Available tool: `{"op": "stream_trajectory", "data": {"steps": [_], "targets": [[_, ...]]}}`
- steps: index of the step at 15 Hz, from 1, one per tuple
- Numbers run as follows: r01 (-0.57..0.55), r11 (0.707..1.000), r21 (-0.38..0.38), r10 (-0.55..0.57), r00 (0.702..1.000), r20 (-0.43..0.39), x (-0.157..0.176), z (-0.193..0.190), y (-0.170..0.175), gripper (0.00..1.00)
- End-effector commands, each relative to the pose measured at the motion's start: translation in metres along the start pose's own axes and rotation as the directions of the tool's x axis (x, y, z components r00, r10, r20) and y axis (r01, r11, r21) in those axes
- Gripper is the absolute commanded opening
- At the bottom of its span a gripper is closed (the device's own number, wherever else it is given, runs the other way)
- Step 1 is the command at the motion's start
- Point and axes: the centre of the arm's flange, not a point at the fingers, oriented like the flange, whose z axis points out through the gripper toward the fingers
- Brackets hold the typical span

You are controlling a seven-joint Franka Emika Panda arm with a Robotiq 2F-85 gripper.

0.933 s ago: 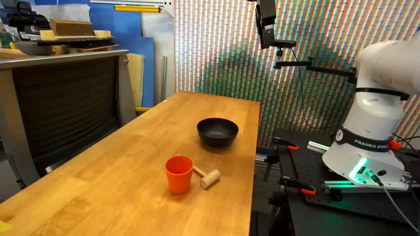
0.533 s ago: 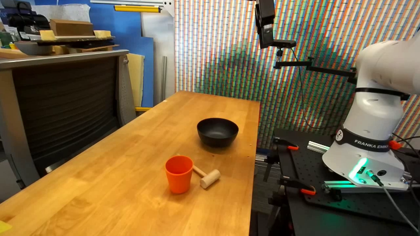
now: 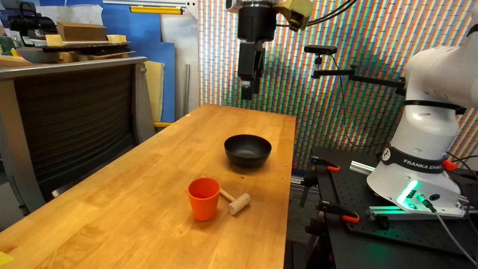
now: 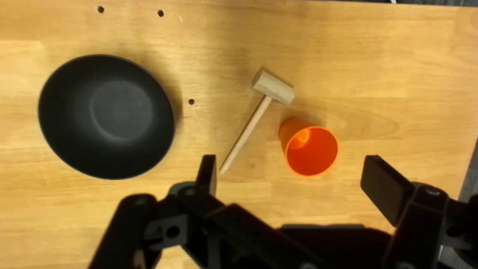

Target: Get the orange cup from the table and place it in the black bowl

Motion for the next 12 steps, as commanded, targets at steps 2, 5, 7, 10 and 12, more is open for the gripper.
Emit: {"op": "stream_trajectory", "data": {"steps": [2,5,7,10,12], "targets": [[-0.019,1.0,-0.009,0.019,0.999,-0.042,0.027,0.063,-0.04,1.0],[-0.013,0.999,-0.032,0.011,0.999,-0.037,0.036,0.102,-0.052,1.0],[0.004,0.998,-0.07,-0.007,0.999,-0.037,0.042,0.127,-0.058,1.0],[0.031,0.993,-0.118,-0.035,0.999,-0.033,0.05,0.158,-0.064,1.0],[0.049,0.989,-0.137,-0.053,0.998,-0.026,0.058,0.174,-0.07,1.0]]}}
